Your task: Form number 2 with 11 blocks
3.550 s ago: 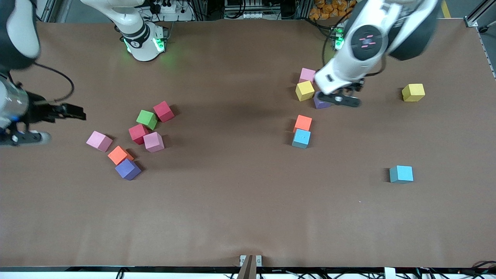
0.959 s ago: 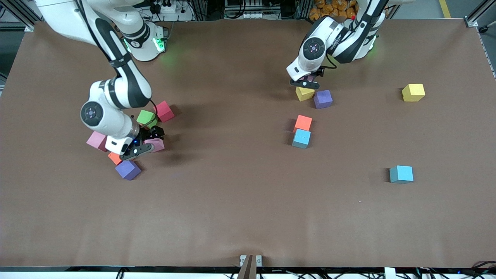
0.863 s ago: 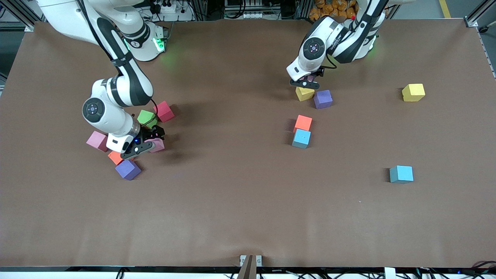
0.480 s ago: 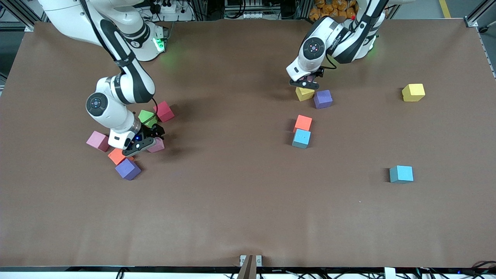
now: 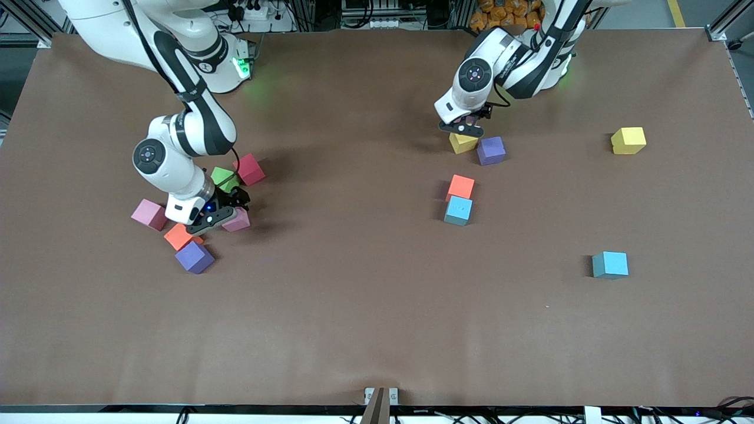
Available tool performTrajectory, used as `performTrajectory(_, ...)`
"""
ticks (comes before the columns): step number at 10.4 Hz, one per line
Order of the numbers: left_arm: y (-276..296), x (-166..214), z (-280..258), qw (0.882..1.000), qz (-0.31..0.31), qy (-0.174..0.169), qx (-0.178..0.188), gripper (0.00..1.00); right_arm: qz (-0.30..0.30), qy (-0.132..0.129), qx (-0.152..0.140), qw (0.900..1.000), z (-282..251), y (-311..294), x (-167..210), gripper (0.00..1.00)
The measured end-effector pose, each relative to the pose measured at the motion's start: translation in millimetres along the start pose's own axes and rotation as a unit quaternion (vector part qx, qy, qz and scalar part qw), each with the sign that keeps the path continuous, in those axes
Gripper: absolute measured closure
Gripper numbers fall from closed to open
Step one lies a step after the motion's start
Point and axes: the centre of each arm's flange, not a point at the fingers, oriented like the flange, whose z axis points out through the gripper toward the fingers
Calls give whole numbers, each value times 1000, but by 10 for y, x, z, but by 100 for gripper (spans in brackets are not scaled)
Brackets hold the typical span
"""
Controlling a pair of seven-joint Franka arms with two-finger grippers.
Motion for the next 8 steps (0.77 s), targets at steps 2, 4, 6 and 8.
performTrajectory(2, -6, -6, 32, 1000, 5, -1, 3, 0, 0, 0, 0, 1000, 1, 0, 0, 10)
performTrajectory(4, -18, -14, 54, 1000, 17, 2, 15, 2, -1, 0, 0, 1000, 8, 0, -3, 26)
performTrajectory(6, -19, -14, 56, 1000, 18, 2, 16, 29, -1, 2, 0, 1000, -8, -1, 6, 42)
performTrajectory(8, -18, -10, 43, 1000, 18, 3, 16, 37, -2, 5, -1, 1000, -31, -6, 38, 47)
